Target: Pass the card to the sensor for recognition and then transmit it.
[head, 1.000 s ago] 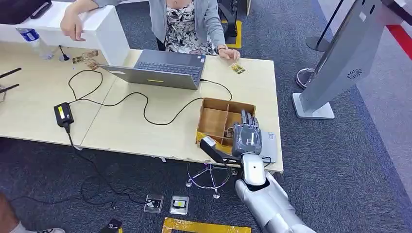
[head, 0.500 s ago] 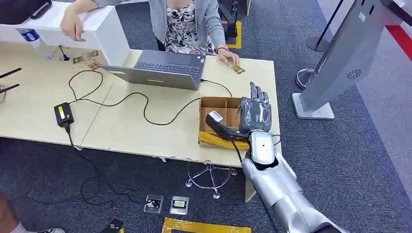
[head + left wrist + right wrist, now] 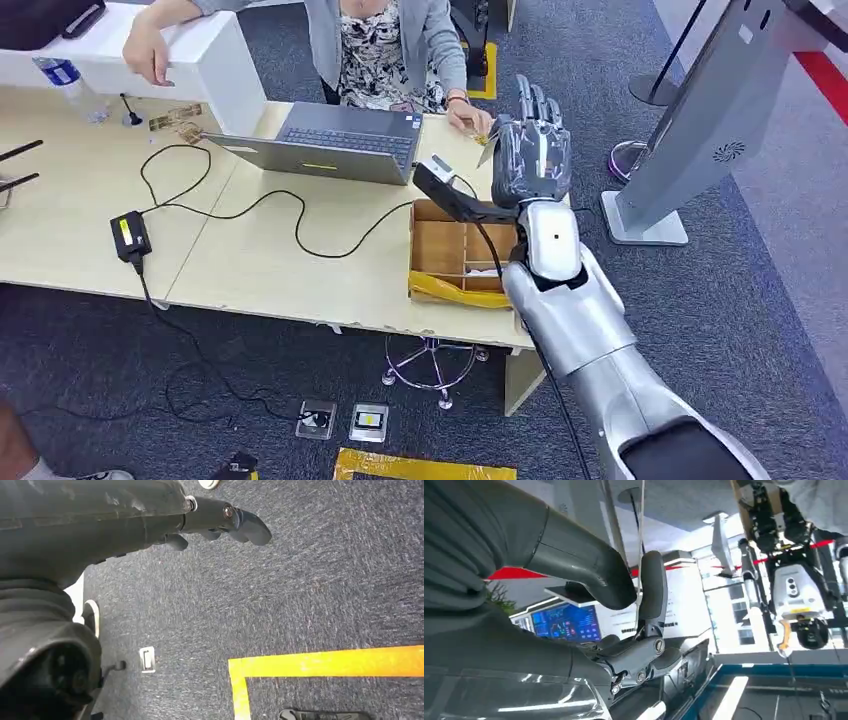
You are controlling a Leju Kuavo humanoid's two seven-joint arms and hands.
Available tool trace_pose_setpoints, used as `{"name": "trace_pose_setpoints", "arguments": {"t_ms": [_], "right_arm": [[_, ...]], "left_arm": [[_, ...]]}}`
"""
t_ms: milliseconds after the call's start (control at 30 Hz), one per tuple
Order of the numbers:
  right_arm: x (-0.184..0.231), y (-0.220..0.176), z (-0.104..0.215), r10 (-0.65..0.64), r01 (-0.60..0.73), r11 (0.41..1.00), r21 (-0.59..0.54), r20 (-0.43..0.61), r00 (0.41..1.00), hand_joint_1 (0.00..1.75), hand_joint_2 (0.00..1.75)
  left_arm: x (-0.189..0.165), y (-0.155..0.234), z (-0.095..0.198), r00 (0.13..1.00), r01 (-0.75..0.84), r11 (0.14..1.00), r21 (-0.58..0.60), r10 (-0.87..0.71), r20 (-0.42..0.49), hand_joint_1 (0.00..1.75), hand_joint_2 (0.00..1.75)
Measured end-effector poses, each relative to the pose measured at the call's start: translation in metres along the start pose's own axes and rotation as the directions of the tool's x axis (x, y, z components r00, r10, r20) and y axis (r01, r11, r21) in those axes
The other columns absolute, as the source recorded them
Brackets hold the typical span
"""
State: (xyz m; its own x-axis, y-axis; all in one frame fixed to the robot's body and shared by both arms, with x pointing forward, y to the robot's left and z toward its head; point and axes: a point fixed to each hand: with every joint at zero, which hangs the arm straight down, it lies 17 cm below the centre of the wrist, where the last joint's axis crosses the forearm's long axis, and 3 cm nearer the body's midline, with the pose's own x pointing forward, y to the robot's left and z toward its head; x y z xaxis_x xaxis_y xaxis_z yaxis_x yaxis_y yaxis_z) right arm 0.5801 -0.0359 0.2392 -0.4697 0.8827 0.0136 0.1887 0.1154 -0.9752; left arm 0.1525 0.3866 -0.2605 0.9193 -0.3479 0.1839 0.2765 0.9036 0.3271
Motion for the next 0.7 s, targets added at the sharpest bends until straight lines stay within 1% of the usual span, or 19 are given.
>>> {"name": "trace_pose_setpoints", "arguments": {"t_ms": [200,367,700], "right_arm": [[0.014,-0.01,-0.006,-0.029,0.029,0.999,-0.027,0.025,0.999,1.75,1.75],[0.022,-0.013,-0.011,-0.047,0.048,0.999,-0.023,0.031,0.998,1.75,1.75],[0.015,0.003,-0.013,-0.041,0.041,0.997,0.058,-0.005,0.999,1.75,1.75]], "left_arm": [[-0.001,0.0,0.0,1.0,-0.006,1.0,0.002,0.006,-0.002,0.0,0.0],[-0.001,0.001,0.0,1.0,-0.008,1.0,0.004,0.008,-0.003,0.0,0.0],[0.0,0.001,0.0,1.0,0.001,1.0,0.003,-0.001,0.0,0.0,0.0]]}}
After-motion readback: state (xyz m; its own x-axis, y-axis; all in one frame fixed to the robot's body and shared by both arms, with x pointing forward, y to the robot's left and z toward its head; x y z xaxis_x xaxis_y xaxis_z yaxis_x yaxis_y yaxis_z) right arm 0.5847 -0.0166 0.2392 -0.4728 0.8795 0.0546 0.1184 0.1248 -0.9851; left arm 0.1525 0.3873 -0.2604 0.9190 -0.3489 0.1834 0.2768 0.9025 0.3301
